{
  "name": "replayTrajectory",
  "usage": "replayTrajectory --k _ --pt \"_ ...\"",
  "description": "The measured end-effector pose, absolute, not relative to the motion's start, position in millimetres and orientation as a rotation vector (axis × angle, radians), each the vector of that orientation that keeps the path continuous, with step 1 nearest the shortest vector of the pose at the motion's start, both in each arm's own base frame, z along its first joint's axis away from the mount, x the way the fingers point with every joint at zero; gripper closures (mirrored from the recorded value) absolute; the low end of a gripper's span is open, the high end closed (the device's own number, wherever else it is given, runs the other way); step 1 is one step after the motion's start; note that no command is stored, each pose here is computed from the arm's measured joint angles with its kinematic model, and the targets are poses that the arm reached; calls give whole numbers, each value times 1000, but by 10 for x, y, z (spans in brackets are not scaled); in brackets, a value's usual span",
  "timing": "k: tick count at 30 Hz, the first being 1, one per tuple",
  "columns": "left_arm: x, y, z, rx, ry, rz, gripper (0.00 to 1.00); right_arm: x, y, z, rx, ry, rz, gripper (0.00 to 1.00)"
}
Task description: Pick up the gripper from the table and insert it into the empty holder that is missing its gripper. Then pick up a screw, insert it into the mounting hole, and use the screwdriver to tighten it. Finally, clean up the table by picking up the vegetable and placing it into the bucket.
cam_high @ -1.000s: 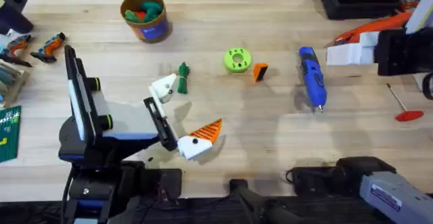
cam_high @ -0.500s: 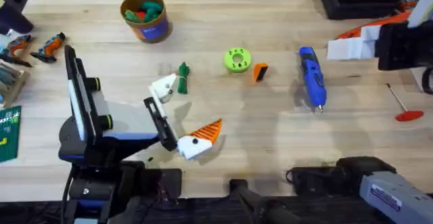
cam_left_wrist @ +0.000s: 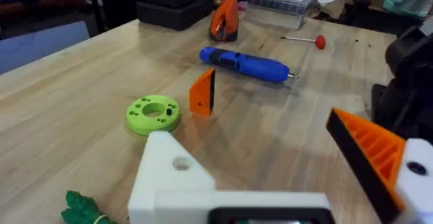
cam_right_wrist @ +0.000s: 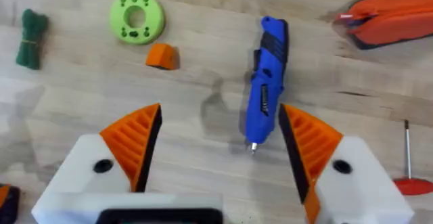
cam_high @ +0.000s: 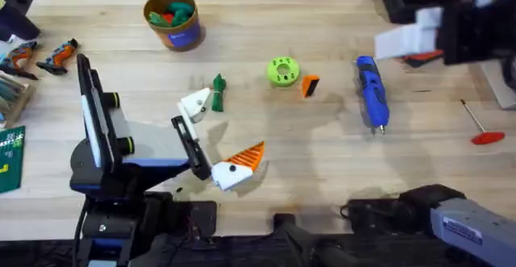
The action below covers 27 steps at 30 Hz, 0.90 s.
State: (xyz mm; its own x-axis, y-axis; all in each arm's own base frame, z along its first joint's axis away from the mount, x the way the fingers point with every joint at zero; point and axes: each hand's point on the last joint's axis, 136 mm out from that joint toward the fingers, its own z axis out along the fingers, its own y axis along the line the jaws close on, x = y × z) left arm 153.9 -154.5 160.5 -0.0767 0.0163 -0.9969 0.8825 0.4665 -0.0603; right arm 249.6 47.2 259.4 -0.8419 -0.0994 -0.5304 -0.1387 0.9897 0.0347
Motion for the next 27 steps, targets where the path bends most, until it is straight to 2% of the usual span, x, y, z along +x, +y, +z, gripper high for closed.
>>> replayTrajectory --k 8,13,27 --pt "1539 -1545 1605 833 1476 -875 15 2694 1007 2410 -260 2748 85 9" --pt "1539 -1545 1605 833 1476 -876 15 2702 1265 2179 -346 2828 65 9" --pt "1539 -1545 1605 833 1476 -875 15 2843 1540 1736 -420 2930 31 9"
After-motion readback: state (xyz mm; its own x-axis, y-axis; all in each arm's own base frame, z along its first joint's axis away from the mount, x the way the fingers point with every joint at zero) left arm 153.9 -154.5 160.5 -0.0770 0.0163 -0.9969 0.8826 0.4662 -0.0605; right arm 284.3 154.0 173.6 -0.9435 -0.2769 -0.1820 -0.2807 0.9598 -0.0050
